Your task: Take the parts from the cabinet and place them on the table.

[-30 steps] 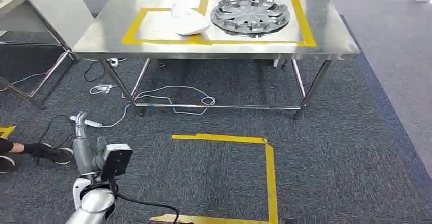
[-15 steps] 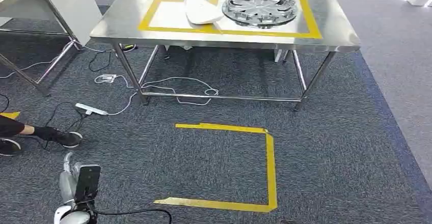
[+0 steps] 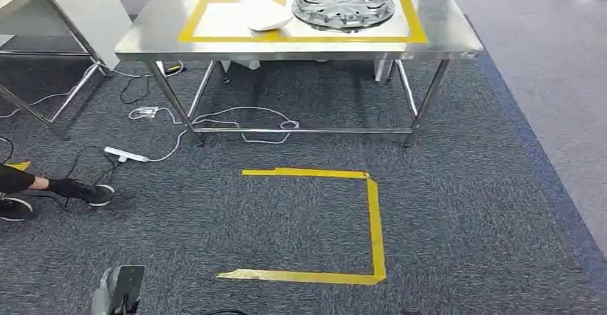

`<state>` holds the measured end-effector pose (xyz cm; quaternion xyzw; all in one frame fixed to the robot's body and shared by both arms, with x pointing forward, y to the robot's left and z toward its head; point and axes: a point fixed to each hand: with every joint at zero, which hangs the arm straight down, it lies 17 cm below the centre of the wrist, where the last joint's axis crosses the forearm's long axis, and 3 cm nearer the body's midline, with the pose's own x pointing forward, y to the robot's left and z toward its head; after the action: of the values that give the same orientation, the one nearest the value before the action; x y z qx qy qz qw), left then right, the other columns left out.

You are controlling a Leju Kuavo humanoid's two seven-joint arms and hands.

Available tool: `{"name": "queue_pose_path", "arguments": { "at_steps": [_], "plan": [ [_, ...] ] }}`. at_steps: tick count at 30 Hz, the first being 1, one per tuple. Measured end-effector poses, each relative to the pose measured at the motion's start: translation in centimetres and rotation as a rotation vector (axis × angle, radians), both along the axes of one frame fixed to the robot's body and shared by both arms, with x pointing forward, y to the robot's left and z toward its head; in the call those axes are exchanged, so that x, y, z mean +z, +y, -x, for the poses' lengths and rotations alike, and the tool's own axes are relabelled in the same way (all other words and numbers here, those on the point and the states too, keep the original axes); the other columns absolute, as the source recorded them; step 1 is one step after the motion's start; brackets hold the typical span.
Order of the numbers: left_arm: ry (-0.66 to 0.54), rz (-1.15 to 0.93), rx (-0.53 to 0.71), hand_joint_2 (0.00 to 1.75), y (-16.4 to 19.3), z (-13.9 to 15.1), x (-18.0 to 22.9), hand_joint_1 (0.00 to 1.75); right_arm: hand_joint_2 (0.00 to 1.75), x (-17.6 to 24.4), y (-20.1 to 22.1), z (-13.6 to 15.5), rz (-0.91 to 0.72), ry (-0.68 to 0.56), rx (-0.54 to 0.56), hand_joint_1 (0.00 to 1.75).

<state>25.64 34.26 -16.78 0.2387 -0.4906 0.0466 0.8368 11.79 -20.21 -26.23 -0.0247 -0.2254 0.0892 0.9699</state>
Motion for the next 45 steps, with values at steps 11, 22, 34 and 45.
{"name": "queue_pose_path", "arguments": {
  "at_steps": [11,22,34,45],
  "plan": [
    [0.223,0.199,0.072,0.0,-0.7,6.9,-5.6,0.0,0.0,-0.1,0.0,0.1,-0.004,0.01,0.011,0.0],
    [0.395,0.215,0.107,0.0,-1.1,11.0,-7.9,0.0,0.0,-0.2,-0.2,0.1,0.006,0.027,0.019,0.0],
    [0.441,0.217,0.084,0.0,-1.8,12.4,-8.5,0.0,0.0,-0.7,-0.2,2.2,0.015,0.082,0.041,0.0],
    [0.45,0.251,0.068,0.0,-3.3,12.9,-8.7,0.0,0.0,-1.2,-0.4,4.1,0.045,0.167,0.064,0.0]
  ]
}}
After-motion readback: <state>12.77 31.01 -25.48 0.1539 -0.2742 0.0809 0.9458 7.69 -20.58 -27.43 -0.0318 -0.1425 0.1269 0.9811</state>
